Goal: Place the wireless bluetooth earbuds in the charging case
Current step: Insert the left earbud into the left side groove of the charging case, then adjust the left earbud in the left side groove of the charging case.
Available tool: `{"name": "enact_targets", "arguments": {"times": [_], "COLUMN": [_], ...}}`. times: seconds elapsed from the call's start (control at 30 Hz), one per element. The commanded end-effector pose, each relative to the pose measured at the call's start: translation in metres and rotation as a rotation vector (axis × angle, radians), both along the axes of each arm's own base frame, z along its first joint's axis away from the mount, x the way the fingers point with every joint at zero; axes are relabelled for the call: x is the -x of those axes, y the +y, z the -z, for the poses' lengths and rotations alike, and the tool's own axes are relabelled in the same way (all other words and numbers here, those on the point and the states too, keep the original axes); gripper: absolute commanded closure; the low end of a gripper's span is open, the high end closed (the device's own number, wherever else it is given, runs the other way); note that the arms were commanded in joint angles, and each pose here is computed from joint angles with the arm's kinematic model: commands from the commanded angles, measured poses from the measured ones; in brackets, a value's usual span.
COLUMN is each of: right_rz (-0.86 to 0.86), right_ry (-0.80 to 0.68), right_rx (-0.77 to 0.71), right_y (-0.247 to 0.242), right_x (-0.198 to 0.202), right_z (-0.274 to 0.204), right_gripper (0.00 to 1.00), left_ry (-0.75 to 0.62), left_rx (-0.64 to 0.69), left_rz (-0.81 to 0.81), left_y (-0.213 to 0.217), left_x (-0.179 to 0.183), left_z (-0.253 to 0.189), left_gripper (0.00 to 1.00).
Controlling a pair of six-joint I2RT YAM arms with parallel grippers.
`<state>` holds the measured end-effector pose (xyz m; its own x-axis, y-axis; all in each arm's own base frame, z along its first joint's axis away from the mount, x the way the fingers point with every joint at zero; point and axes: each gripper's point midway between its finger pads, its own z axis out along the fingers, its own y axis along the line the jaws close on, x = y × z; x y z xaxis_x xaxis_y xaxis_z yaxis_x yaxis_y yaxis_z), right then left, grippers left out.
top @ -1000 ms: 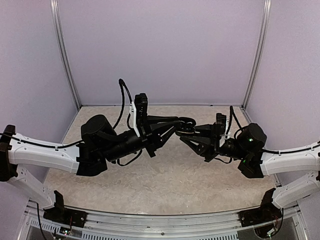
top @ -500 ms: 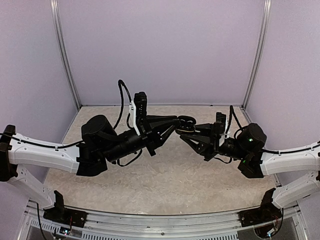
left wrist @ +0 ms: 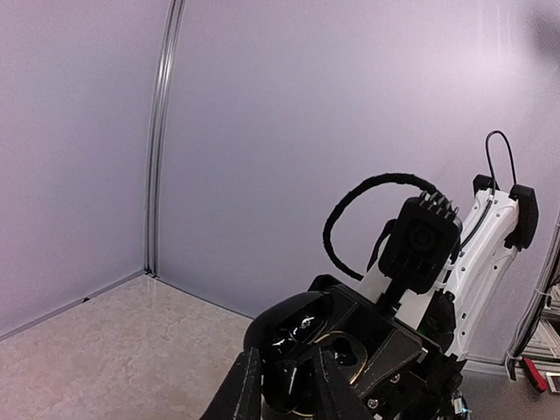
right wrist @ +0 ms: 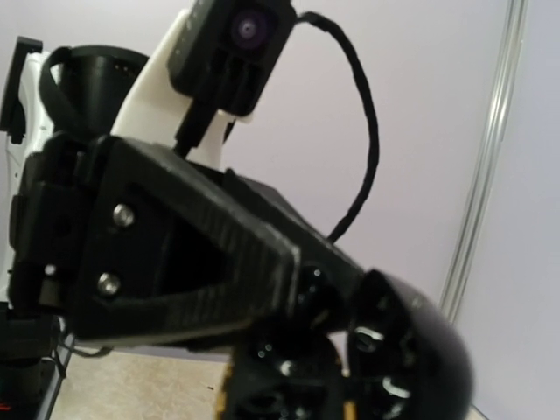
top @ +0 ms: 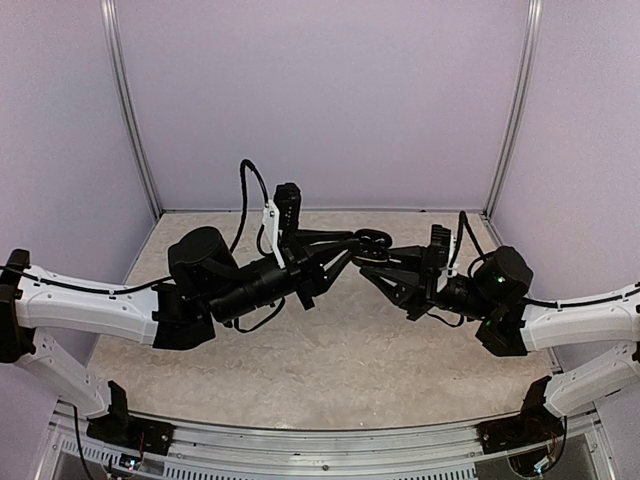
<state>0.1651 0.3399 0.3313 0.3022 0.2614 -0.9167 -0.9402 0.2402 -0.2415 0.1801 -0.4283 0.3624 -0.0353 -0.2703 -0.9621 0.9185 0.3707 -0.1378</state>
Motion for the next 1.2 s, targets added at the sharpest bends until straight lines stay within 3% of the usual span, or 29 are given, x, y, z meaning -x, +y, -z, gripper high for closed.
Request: {"name": "enact_targets", "arguments": {"times": [0.0,0.17,0.63,0.87,1.17], "right_rz": [-0.024,-0.008,-0.03,-0.11,-0.372], "right_ry": [-0.067,-0.047,0.011,0.072,0.083], "right_rx": [-0.067,-0.075,-0.056,0.028,0.139], "right_y": [-0.006,-0.008,-0.005,-0.001,0.003], "right_x": [0.013,0.009,0.008,0.019,0.059], "right_z": [-0.023,-0.021,-0.012,-0.002,0.008], "right_gripper": [1.0,1.0,1.0,1.0,1.0], "left_ry": [0.013,-0.005,-0.107,-0.174,-0.251], "left_rx": [-0.055,-0.058,-0.102,-0.177,-0.265], "left_rz": [-0.049,-0.019,0.078,0.047,0.086], "left_y": [0.002,0.002,0.017,0.048,0.066], "left_x": [-0.013,-0.006,0.022,0.029,0.038], "left_z": [0.01,0.005,0.003,0.004,0.001], "left_gripper": [0.75,0.67,0.29,0.19,0.13]}}
